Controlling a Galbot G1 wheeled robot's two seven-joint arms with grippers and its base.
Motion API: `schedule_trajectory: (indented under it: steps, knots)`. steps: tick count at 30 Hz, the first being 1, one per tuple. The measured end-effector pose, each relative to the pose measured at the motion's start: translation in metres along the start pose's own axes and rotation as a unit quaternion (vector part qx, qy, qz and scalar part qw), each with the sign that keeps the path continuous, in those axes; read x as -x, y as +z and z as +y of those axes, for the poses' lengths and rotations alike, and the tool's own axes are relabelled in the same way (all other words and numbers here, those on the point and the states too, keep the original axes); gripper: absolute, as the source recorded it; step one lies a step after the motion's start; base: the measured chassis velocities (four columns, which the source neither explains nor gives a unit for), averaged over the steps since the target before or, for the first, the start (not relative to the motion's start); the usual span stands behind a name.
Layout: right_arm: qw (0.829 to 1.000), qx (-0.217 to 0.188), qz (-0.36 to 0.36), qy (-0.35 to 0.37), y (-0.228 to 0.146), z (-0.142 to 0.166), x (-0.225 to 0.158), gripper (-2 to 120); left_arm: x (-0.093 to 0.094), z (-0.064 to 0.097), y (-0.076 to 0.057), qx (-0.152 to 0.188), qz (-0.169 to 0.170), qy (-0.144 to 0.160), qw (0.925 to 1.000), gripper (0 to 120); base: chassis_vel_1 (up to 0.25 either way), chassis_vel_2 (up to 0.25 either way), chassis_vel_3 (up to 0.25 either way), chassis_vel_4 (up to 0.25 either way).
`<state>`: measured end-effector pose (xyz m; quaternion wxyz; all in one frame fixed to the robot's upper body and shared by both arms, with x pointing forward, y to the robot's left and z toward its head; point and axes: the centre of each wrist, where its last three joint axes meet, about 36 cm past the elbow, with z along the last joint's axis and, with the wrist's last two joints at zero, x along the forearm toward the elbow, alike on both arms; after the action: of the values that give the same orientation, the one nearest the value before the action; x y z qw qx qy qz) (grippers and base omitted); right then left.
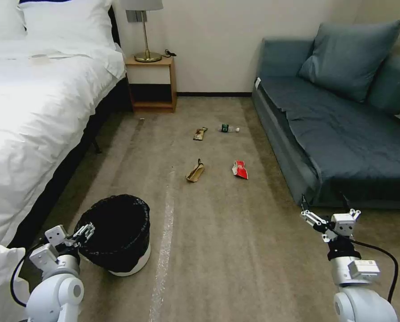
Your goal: Pick up the trash bin, then pick up the garbage on the floor and place it into the trash bin.
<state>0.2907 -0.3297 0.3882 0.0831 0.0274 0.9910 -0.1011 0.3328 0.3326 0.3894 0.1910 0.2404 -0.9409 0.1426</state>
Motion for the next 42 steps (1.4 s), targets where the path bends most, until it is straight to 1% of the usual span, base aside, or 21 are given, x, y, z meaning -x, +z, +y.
schedule_trajectory:
  steps: [4, 6, 7, 11, 13, 14, 16, 17, 19, 21, 22, 23, 25, 26, 28, 29, 31, 32, 33, 35, 42]
  knots:
    - [1.0, 0.0, -0.002, -0.001, 0.0, 0.0, 0.0, 100, 0.004, -0.001, 0.001, -0.008, 0.006, -0.001, 1.0, 99, 0.0, 0.0, 0.0, 0.0]
    - [1.0, 0.001, -0.003, -0.005, 0.0, 0.002, -0.001, 100, 0.012, -0.002, 0.005, -0.021, 0.021, -0.001, 0.9996, 98, 0.0, 0.0, 0.0, 0.0]
    - [1.0, 0.001, -0.003, -0.005, 0.0, 0.002, -0.001, 100, 0.012, -0.002, 0.005, -0.021, 0.021, -0.001, 0.9996, 98, 0.0, 0.0, 0.0, 0.0]
    - [1.0, 0.002, -0.006, -0.011, 0.001, 0.003, -0.002, 100, 0.018, -0.002, 0.012, -0.038, 0.047, 0.004, 0.9982, 97, 0.0, 0.0, 0.0, 0.0]
    - [1.0, 0.003, -0.007, -0.013, 0.001, 0.003, -0.002, 100, 0.021, -0.002, 0.016, -0.043, 0.056, 0.003, 0.9975, 90, 0.0, 0.0, 0.0, 0.0]
    - [1.0, 0.003, -0.007, -0.013, 0.001, 0.003, -0.002, 100, 0.021, -0.002, 0.016, -0.043, 0.056, 0.003, 0.9975, 90, 0.0, 0.0, 0.0, 0.0]
    - [1.0, 0.003, -0.008, -0.015, 0.002, 0.003, -0.003, 100, 0.027, -0.001, 0.019, -0.048, 0.06, 0.0, 0.997, 77, 0.0, 0.0, 0.0, 0.0]
    - [1.0, 0.003, -0.008, -0.015, 0.002, 0.003, -0.003, 100, 0.027, -0.001, 0.019, -0.048, 0.06, 0.0, 0.997, 77, 0.0, 0.0, 0.0, 0.0]
    - [1.0, 0.003, -0.009, -0.017, 0.003, 0.003, -0.003, 100, 0.031, -0.001, 0.021, -0.056, 0.065, 0.001, 0.9963, 67, 0.0, 0.0, 0.0, 0.0]
    - [1.0, 0.003, -0.009, -0.018, 0.004, 0.003, -0.003, 100, 0.032, -0.001, 0.022, -0.058, 0.067, 0.002, 0.996, 64, 0.0, 0.0, 0.0, 0.0]
    - [1.0, 0.004, -0.009, -0.019, 0.005, 0.003, -0.003, 100, 0.033, -0.002, 0.023, -0.062, 0.07, 0.003, 0.9957, 55, 0.0, 0.0, 0.0, 0.0]
    - [1.0, 0.004, -0.009, -0.019, 0.005, 0.003, -0.003, 100, 0.033, -0.002, 0.023, -0.062, 0.07, 0.003, 0.9957, 55, 0.0, 0.0, 0.0, 0.0]
    - [1.0, 0.005, -0.009, -0.019, 0.006, 0.003, -0.002, 100, 0.033, -0.003, 0.024, -0.063, 0.072, 0.006, 0.9954, 45, 0.0, 0.0, 0.0, 0.0]
    - [1.0, 0.005, -0.009, -0.019, 0.006, 0.003, -0.002, 100, 0.033, -0.003, 0.024, -0.063, 0.072, 0.006, 0.9954, 45, 0.0, 0.0, 0.0, 0.0]
    - [1.0, 0.006, -0.011, -0.02, 0.006, 0.003, -0.001, 100, 0.032, -0.004, 0.024, -0.064, 0.074, 0.007, 0.9952, 34, 0.0, 0.0, 0.0, 0.0]
    - [1.0, 0.006, -0.011, -0.02, 0.006, 0.003, -0.001, 100, 0.032, -0.004, 0.024, -0.064, 0.074, 0.007, 0.9952, 34, 0.0, 0.0, 0.0, 0.0]
    - [1.0, 0.008, -0.012, -0.02, 0.006, 0.003, 0.0, 100, 0.031, -0.005, 0.023, -0.064, 0.075, 0.009, 0.9951, 26, 0.0, 0.0, 0.0, 0.0]
    - [1.0, 0.008, -0.012, -0.02, 0.006, 0.003, 0.0, 100, 0.03, -0.005, 0.023, -0.064, 0.075, 0.009, 0.9951, 19, 0.0, 0.0, 0.0, 0.0]
    - [1.0, 0.008, -0.012, -0.02, 0.006, 0.003, 0.0, 100, 0.03, -0.005, 0.023, -0.064, 0.075, 0.009, 0.9951, 19, 0.0, 0.0, 0.0, 0.0]
    - [1.0, 0.011, -0.012, -0.02, 0.007, 0.004, 0.002, 100, 0.028, -0.005, 0.023, -0.064, 0.077, 0.012, 0.9949, 7, 0.0, 0.0, 0.0, 0.0]
    - [1.0, 0.015, -0.012, -0.021, 0.008, 0.006, 0.003, 100, 0.023, -0.002, 0.026, -0.062, 0.082, 0.013, 0.9947, 4, 0.0, 0.0, 0.0, 0.0]
